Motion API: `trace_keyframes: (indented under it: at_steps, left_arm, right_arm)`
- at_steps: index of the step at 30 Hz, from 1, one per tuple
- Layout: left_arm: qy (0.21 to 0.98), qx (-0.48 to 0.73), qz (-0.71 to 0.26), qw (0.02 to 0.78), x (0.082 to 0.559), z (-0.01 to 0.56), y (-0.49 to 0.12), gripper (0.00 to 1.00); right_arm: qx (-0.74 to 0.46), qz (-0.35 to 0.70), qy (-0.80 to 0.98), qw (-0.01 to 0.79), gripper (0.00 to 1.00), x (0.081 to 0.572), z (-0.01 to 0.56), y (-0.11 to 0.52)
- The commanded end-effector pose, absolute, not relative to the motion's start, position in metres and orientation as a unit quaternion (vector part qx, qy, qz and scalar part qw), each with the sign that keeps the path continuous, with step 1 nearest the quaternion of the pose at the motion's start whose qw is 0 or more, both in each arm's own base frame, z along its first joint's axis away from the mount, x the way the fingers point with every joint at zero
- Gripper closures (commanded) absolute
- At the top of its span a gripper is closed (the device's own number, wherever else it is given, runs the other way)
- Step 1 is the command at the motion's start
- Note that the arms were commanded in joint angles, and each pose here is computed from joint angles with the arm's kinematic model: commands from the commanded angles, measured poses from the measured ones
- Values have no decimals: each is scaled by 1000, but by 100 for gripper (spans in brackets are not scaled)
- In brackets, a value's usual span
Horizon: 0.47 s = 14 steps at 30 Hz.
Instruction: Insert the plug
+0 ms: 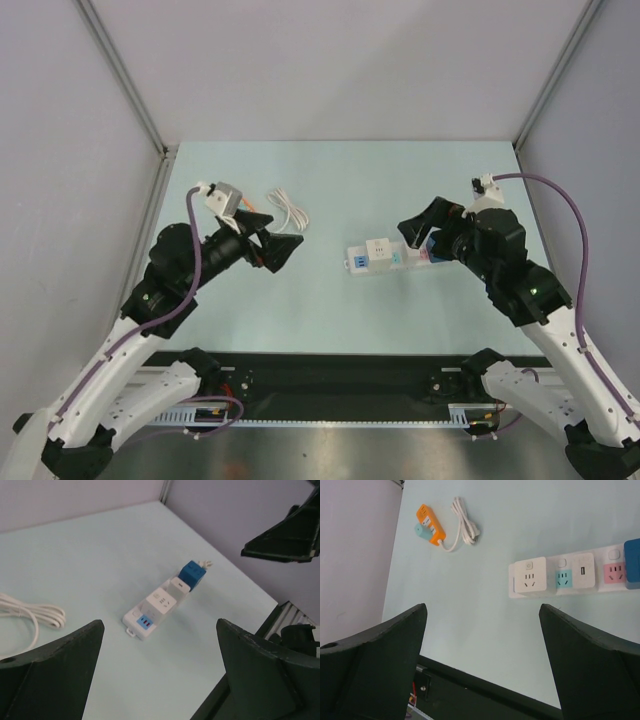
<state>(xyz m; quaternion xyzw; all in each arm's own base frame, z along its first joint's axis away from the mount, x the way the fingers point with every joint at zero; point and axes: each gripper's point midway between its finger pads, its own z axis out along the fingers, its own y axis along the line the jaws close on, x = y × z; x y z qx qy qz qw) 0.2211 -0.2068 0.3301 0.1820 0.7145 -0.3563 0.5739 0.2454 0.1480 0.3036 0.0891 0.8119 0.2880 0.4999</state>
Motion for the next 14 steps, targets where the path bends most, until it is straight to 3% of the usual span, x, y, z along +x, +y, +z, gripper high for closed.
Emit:
trace_keyframes:
  at_steps: [1,14]
  left_arm:
    - [662,200,-364,623,227,363,-212,0]
    - [703,195,-351,586,242,344,-221,0]
  right_arm:
    - [90,315,802,500,0,240,316,153]
    - [88,295,793,526,0,242,316,142]
